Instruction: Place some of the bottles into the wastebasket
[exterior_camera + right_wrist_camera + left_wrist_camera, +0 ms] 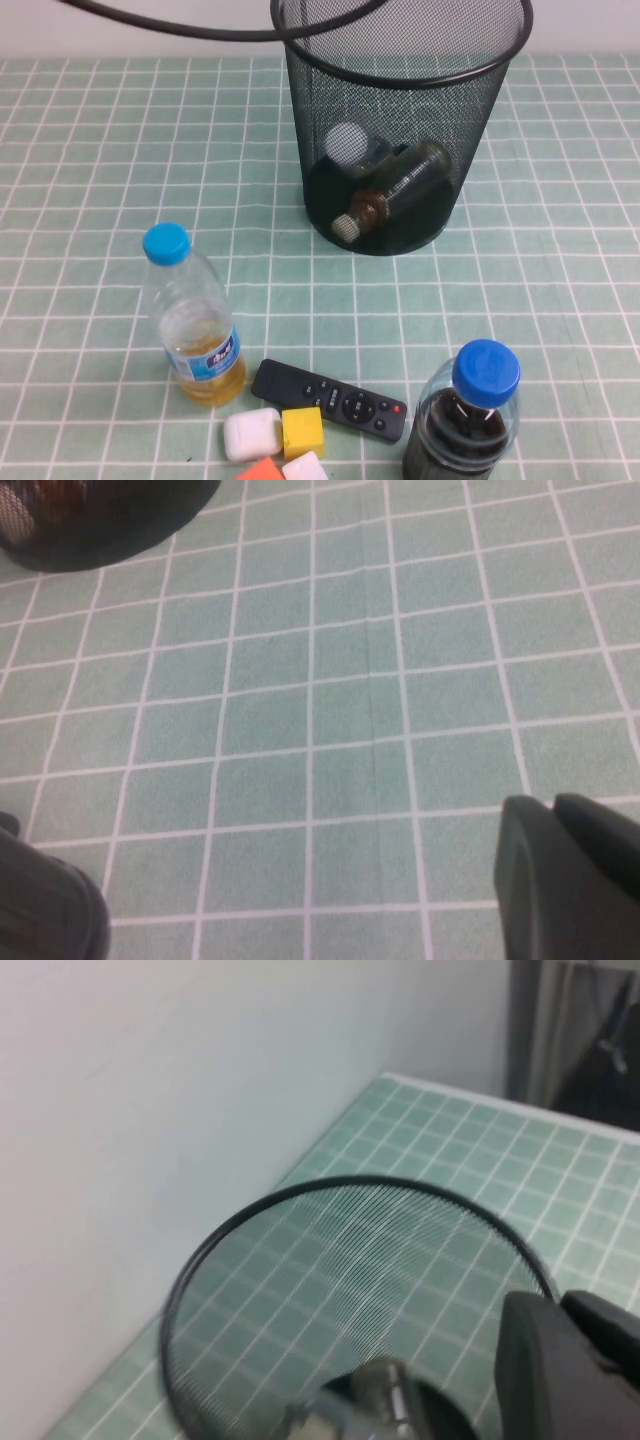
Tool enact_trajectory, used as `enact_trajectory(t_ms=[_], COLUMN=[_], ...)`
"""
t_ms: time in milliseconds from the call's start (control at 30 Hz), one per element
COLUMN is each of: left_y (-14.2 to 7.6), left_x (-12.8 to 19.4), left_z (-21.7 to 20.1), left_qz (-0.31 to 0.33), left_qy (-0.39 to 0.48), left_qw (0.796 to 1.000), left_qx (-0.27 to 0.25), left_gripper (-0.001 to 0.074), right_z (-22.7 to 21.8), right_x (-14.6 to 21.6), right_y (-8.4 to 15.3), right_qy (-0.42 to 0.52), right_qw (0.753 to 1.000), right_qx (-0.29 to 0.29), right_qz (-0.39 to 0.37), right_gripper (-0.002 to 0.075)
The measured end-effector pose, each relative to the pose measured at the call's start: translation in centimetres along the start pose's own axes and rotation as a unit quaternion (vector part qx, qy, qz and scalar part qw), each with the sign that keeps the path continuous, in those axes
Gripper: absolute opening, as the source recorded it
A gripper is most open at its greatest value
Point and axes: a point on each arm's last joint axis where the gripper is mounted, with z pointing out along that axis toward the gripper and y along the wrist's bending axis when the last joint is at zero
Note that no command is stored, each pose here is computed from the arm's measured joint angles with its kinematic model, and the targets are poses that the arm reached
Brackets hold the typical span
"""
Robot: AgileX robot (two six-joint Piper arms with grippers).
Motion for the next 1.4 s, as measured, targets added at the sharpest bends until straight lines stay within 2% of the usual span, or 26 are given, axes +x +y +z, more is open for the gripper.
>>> enact_trajectory(t_ms=[133,300,400,533,800,967,1200,1400], left_y=[-1.5,-3.9,-5.3,-7.7,-11.6,-13.0,-13.8,-14.3], left_x=[-0.8,-0.2,1.2,4.7,15.3,21.8,26.8,29.9], left_z=[-5.5,-11.2,-13.6,-15.9,-16.5,-15.2,-13.8,-13.2], left_qz=[0.016,0.023,0.023,0.012,-0.022,-0.031,-0.045,-0.064], left_qy=[0.012,0.014,0.002,-0.015,-0.064,-0.081,-0.073,-0.112], left_qw=[0.998,0.994,0.991,0.988,0.979,0.972,0.97,0.96], left_qx=[-0.061,-0.108,-0.134,-0.154,-0.193,-0.217,-0.227,-0.25], left_gripper=[-0.0001,-0.0001,-0.0002,-0.0003,-0.0003,-0.0003,-0.0003,-0.0003], right_z=[0.0,0.0,0.0,0.0,0.0,0.0,0.0,0.0], right_x=[0.0,0.0,0.0,0.0,0.0,0.0,0.0,0.0], right_y=[0.0,0.0,0.0,0.0,0.0,0.0,0.0,0.0], right_qy=[0.0,0.0,0.0,0.0,0.0,0.0,0.0,0.0], right_qw=[1.0,1.0,1.0,1.0,1.0,1.0,1.0,1.0], right_qx=[0.0,0.0,0.0,0.0,0.0,0.0,0.0,0.0], right_qz=[0.0,0.0,0.0,0.0,0.0,0.0,0.0,0.0], right_gripper=[-0.0008,-0.0008,-0.0008,-0.0008,-0.0008,-0.0008,-0.0008,-0.0008])
